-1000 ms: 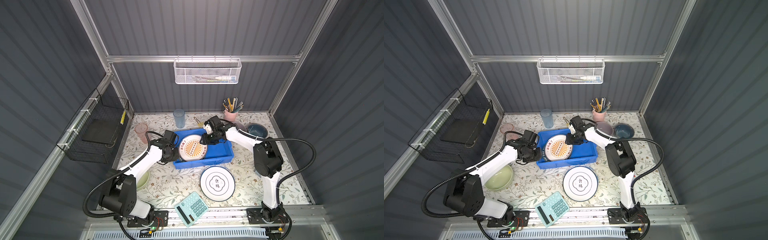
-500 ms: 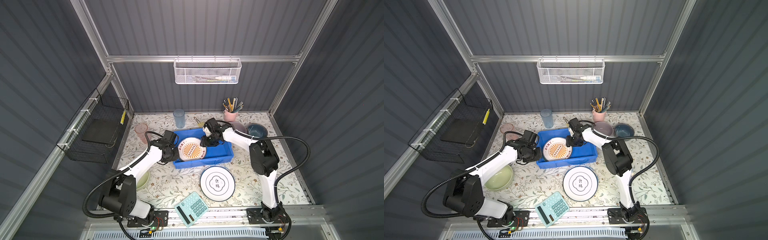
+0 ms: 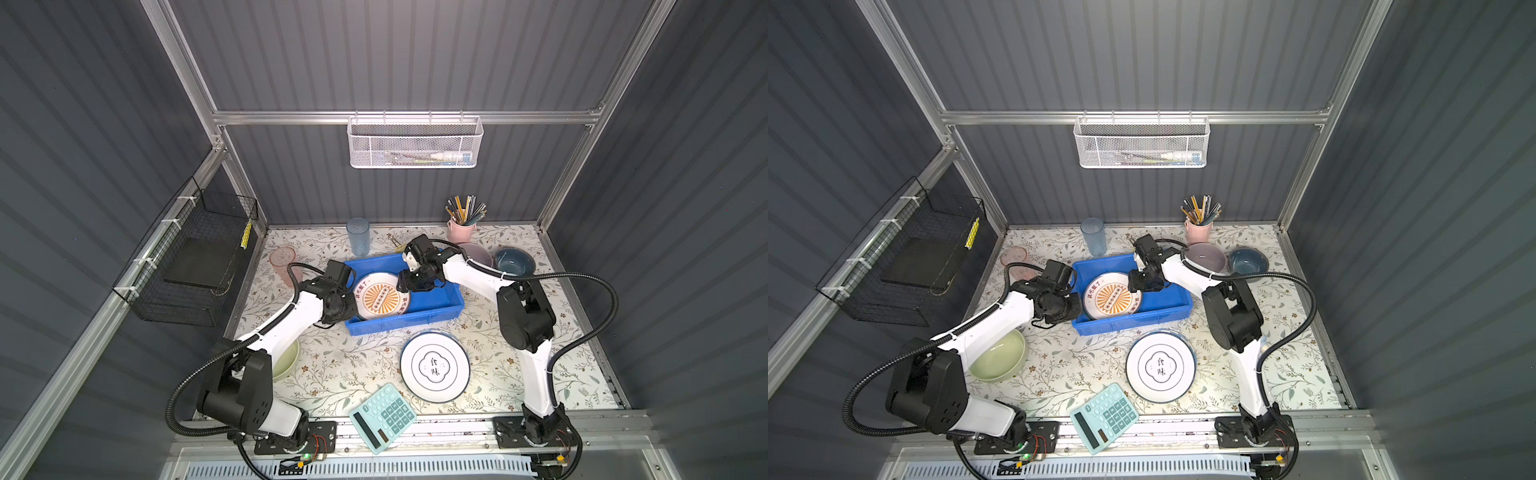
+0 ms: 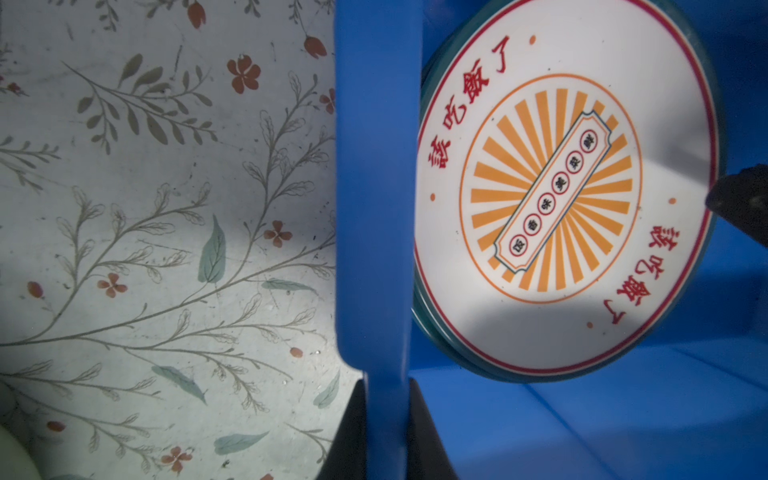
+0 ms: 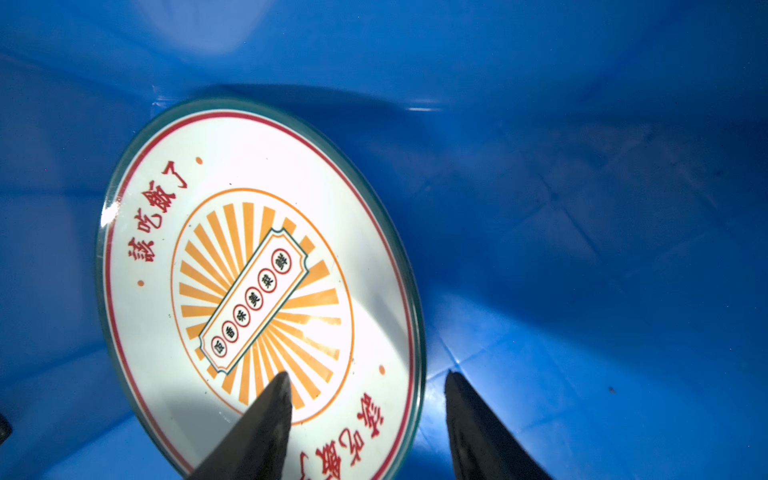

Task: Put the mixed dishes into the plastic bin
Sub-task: 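Open the right gripper to release the sunburst plate in the bin, then move the right gripper back to the plate stack while the left gripper follows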

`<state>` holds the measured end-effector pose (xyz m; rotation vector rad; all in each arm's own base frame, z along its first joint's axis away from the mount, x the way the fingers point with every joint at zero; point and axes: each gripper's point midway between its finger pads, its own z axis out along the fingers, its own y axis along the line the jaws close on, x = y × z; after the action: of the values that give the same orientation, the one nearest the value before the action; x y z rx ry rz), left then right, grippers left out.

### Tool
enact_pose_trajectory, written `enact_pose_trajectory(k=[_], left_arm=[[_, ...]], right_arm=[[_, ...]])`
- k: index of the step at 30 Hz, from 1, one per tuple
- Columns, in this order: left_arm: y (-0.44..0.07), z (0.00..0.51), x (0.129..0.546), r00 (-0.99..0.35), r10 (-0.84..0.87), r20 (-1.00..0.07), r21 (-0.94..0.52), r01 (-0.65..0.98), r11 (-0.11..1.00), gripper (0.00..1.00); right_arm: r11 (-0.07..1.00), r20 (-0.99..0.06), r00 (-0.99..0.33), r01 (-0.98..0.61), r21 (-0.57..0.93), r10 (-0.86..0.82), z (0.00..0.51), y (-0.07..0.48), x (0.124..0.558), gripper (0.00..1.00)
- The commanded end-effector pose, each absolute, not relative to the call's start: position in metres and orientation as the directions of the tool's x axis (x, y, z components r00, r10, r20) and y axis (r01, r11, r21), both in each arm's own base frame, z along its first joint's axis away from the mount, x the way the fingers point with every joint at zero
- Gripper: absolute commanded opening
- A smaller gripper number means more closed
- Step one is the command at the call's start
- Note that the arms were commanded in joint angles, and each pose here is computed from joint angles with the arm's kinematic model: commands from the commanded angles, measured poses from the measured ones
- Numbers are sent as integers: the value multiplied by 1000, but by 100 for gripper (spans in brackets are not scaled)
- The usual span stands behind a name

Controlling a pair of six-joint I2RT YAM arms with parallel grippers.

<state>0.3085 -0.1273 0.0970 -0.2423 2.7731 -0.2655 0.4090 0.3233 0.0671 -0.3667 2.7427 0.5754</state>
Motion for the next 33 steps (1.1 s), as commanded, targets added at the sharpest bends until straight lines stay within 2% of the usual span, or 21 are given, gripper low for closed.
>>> enact_pose_trajectory(k=[1,26,30,33], left_arm=[[-123,106,316,-899,-244,-363,-235,-165,958,15],[-130,112,323,-893,-255,-372,-272,-158,949,15],[-130,114,322,-896,-246,-371,-269,-151,951,20],[-129,117,321,-896,-243,-372,-266,-147,953,28]], right_arm=[[889,-328,-926,-302,345,-187,60,328,407,60],[871,-309,-930,-313,379,-199,62,343,403,63],[883,-334,-923,-310,352,-191,73,333,405,63],[897,-366,-912,-307,317,-183,91,322,409,65]])
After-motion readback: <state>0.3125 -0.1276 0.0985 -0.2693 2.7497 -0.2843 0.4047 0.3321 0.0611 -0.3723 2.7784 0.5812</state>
